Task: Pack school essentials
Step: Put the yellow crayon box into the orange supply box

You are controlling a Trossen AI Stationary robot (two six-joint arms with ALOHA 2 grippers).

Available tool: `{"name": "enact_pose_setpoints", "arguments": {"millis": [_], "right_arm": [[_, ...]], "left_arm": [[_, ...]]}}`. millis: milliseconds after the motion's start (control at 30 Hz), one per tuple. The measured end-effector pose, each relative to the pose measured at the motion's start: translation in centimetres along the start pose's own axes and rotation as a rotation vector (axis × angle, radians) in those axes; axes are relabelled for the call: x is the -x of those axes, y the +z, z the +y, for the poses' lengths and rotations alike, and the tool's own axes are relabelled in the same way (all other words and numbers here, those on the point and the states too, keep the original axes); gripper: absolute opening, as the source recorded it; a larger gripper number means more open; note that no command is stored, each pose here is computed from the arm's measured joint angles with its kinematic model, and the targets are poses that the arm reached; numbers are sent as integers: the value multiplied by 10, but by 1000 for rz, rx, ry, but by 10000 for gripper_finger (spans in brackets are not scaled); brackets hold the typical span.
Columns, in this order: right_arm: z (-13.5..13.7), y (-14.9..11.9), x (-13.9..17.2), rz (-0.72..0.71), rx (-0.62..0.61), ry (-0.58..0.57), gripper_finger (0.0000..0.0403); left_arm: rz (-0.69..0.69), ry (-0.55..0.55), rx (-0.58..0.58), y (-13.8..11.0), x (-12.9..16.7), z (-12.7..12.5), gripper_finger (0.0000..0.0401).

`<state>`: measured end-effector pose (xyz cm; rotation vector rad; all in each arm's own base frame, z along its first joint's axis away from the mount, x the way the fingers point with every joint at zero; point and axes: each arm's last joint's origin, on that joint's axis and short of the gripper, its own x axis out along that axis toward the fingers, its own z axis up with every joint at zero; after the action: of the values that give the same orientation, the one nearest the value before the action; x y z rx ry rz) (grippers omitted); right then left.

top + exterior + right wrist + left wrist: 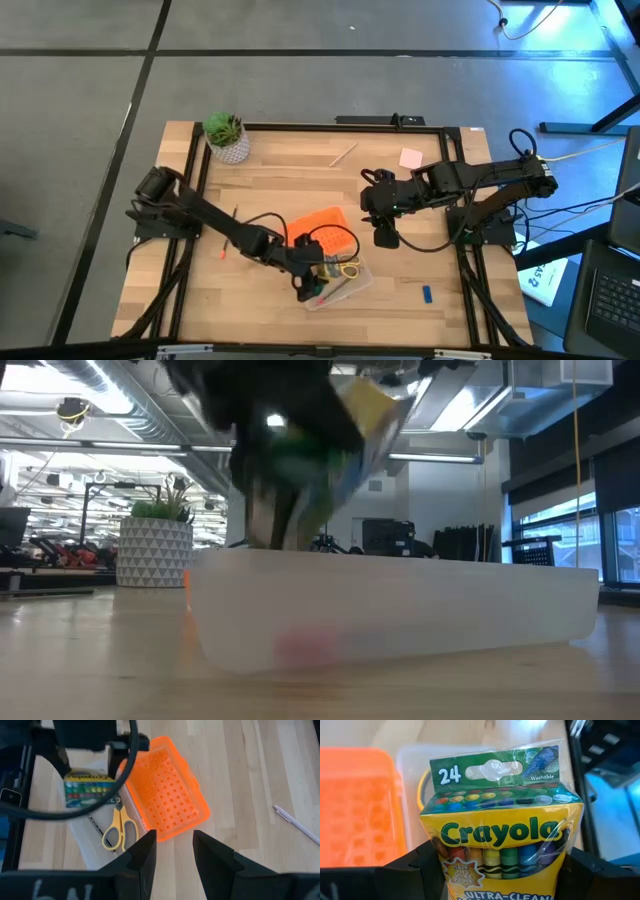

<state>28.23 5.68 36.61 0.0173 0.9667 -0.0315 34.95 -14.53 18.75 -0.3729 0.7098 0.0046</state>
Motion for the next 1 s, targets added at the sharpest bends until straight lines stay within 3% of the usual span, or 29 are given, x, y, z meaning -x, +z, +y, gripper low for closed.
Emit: {"name": "enact_pose_setpoints", "arguments": {"millis": [467, 1000], "right_arm": [[0, 0, 0, 2, 1, -1, 129], [0, 0, 0, 5, 11, 13, 129]], "left_arm": [[161, 42, -45, -24, -1, -3, 257], [204, 46, -52, -27, 0, -1, 260]]}}
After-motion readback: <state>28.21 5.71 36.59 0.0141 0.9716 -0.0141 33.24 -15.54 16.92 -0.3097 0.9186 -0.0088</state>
